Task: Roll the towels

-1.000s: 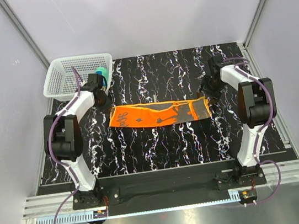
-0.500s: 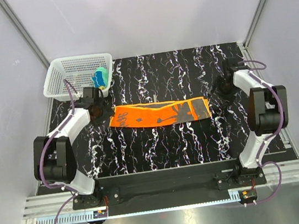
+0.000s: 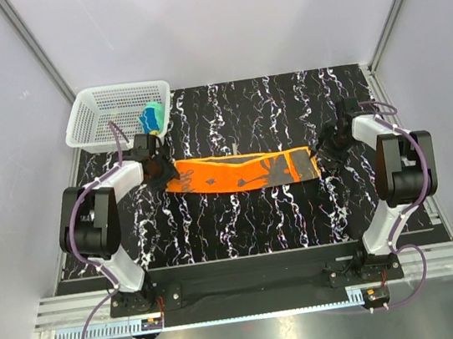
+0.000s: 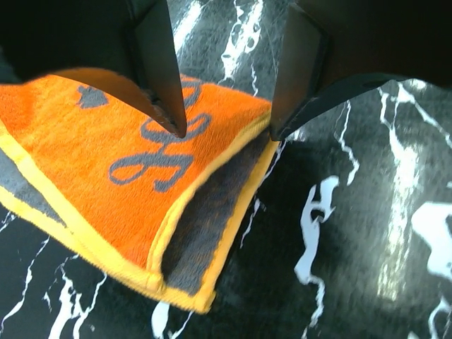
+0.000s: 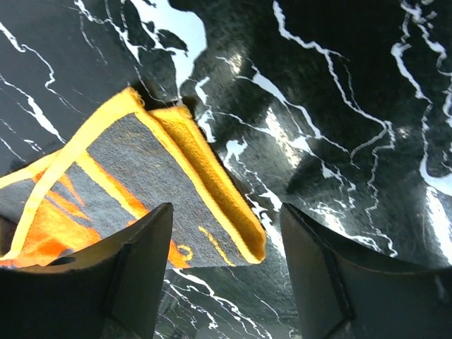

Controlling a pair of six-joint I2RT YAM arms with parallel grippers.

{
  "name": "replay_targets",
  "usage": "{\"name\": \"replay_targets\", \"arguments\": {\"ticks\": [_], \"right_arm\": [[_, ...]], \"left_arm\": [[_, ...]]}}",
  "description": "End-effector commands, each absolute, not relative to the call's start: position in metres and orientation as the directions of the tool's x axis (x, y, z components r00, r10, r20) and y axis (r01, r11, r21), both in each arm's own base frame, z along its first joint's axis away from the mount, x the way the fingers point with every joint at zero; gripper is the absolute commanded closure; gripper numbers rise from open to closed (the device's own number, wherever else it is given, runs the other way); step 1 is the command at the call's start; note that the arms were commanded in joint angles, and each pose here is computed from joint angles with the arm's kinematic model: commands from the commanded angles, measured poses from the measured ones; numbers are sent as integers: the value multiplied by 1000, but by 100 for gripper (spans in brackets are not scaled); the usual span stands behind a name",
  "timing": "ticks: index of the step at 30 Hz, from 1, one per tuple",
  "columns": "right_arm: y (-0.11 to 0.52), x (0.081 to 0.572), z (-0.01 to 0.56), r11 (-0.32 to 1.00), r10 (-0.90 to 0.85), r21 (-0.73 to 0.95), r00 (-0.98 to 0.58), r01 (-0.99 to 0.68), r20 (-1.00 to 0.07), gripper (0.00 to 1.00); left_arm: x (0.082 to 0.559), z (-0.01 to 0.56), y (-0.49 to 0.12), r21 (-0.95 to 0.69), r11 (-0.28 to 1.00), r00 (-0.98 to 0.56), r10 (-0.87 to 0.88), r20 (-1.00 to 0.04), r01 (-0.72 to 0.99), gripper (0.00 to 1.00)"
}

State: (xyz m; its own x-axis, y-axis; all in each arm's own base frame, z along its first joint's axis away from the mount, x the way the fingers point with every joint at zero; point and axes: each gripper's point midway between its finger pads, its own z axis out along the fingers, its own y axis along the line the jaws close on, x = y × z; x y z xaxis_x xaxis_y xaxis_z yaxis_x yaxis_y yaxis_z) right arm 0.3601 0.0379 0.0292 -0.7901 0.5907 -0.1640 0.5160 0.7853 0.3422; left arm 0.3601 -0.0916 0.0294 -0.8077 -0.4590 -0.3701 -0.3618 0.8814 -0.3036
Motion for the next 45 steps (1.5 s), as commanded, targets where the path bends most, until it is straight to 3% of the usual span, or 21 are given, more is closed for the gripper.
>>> {"name": "replay_targets", "arguments": {"ticks": [1,4,7,9,10,15,24,37,45], "right_arm": [[46,372,30,794,564,387,-805,469,-182,32],[48,371,25,790,564,396,-808,467,-170,35],[52,369,21,781,568,414,-808,468,-158,46],[55,367,17,776,568,423,-810,468,-147,56],[56,365,14,774,569,424,-811,471,-137,58],[56,358,8,775,567,418,-814,474,-128,67],[57,352,3,773,567,427,-814,470,-129,100],[43,326,5,759,623,351,-768,548,-147,100],[40,315,11,758,631,336,-757,558,-167,100]], "left_arm": [[391,44,-98,-341,889,-790,-436,-431,-305,47],[393,39,-97,-324,895,-796,-427,-428,-306,54],[391,37,-96,-321,896,-796,-426,-429,-307,75],[389,35,-92,-306,897,-794,-429,-430,-319,96],[388,35,-90,-298,894,-791,-438,-428,-333,100],[379,39,-76,-258,875,-753,-484,-446,-409,100],[372,41,-67,-244,848,-719,-529,-451,-471,100],[361,46,-48,-211,787,-651,-603,-461,-579,100],[377,50,-64,-286,830,-677,-556,-482,-478,96]]}}
